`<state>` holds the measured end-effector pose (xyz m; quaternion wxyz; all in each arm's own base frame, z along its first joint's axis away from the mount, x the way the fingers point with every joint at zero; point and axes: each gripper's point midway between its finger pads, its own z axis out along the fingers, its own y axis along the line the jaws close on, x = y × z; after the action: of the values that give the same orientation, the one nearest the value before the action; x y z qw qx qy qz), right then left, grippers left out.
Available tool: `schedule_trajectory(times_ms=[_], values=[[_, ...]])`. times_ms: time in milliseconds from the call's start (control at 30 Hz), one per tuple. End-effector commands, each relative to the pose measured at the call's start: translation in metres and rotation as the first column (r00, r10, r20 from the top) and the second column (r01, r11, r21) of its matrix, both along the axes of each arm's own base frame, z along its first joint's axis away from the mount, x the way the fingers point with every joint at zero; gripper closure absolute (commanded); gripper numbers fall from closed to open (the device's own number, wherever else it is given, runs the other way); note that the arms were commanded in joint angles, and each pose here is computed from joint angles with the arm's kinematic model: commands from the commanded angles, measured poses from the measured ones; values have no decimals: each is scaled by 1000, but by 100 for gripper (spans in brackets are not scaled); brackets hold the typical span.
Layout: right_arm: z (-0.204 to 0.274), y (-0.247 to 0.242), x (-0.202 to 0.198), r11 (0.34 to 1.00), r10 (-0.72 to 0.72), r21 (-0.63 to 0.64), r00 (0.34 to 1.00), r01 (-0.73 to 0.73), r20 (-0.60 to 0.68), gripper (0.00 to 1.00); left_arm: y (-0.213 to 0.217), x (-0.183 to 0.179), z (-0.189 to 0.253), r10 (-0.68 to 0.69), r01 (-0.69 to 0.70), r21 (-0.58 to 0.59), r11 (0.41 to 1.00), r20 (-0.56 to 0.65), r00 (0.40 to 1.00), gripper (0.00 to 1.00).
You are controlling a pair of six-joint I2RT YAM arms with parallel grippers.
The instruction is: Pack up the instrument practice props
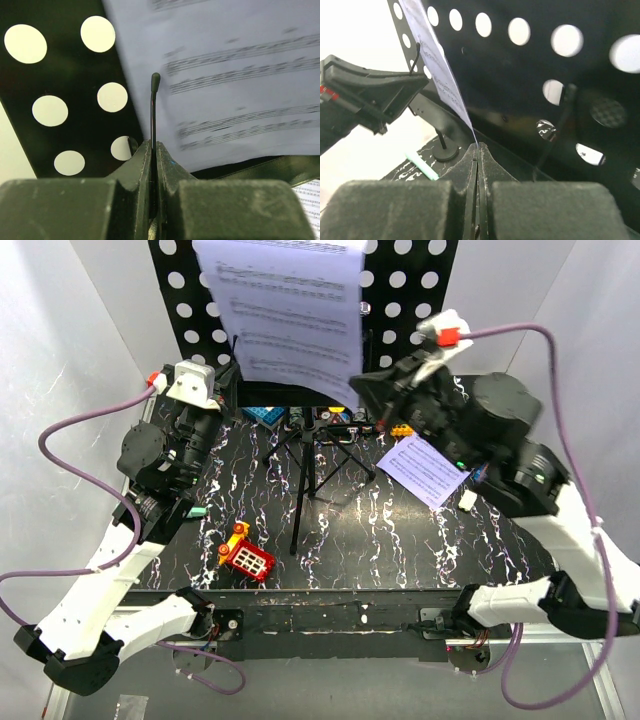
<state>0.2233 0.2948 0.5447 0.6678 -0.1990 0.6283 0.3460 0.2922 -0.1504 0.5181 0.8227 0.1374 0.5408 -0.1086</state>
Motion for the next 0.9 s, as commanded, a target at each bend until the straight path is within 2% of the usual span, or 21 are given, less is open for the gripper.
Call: schedule_trajectory(times_ms=[0,200,333,400,533,600,733,867], values=[[6,-50,-25,1000,-20,-23,999,21,48,99,5,-6,3,8,-8,0,1000,15,1000,100],[-11,-93,-74,992,95,-95,993,-89,65,99,4,2,-3,30,-31,21,999,4,1000,100],[-34,-122,-91,991,87,-108,996,-83,36,99,5,9,-8,62,-62,36,997,-1,998,99],[-50,-136,-90,995,35,-97,999,-34,11,99,7,9,-10,72,-72,31,997,2,997,85],[-77,-157,-90,997,-33,-73,999,31,-18,99,9,6,-11,72,-72,27,997,7,997,49],[-88,-163,-93,996,-38,-79,999,35,-25,99,10,1,-8,58,-58,18,998,9,998,38],[-123,-169,-100,985,-22,-169,998,13,-51,99,9,-9,-2,14,-14,7,1000,10,1000,21],[-170,-171,-103,963,-25,-268,992,-9,-121,99,10,-25,6,-34,35,-23,999,18,999,15]])
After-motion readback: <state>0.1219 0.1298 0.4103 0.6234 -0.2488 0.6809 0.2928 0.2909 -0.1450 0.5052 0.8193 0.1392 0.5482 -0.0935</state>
